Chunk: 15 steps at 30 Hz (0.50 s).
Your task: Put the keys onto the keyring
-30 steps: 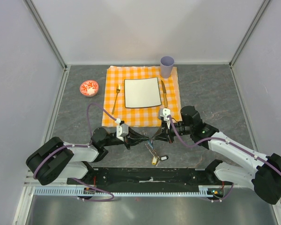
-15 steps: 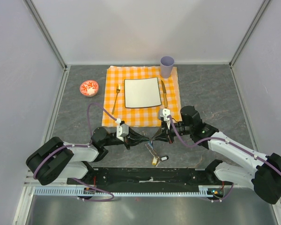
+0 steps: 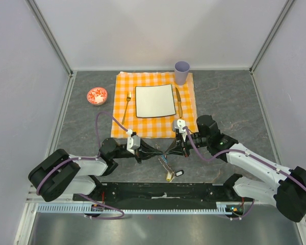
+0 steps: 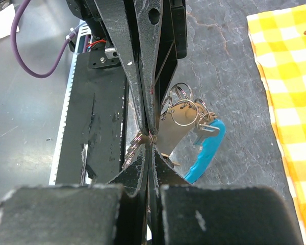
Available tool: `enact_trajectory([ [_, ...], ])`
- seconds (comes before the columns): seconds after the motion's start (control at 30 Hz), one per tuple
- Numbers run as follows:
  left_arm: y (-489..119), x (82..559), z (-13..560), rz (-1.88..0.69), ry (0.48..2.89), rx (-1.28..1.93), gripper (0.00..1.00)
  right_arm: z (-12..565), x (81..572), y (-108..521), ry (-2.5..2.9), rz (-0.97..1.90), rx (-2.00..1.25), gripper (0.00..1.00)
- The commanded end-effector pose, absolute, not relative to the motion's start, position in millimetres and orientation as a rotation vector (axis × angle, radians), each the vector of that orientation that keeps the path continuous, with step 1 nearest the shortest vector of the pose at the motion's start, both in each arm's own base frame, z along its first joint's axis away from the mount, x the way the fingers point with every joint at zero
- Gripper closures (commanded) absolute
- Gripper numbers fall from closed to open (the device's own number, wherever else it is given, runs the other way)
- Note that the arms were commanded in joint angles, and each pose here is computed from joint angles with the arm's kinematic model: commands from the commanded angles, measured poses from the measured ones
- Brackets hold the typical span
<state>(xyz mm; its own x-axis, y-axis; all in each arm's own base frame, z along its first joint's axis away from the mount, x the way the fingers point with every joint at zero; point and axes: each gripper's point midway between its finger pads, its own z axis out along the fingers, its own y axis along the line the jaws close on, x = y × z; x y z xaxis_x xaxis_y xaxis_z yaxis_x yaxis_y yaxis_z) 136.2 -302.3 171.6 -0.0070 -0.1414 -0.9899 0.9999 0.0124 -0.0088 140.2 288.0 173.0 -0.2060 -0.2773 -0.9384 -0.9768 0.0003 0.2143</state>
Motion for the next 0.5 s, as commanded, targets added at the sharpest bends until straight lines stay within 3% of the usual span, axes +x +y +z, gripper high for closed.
enact_trajectory([
  [0.0,-304.7,133.4,215.8,-1.253,0.906,1.083,0.98,197.3,136.4,298.2,1.397,1.286,-1.387,1.00],
  [0.47,-308.4,129.9,216.2,-1.280,0.885,1.119,0.98,196.5,143.1,304.7,1.386,1.294,-1.370,1.00],
])
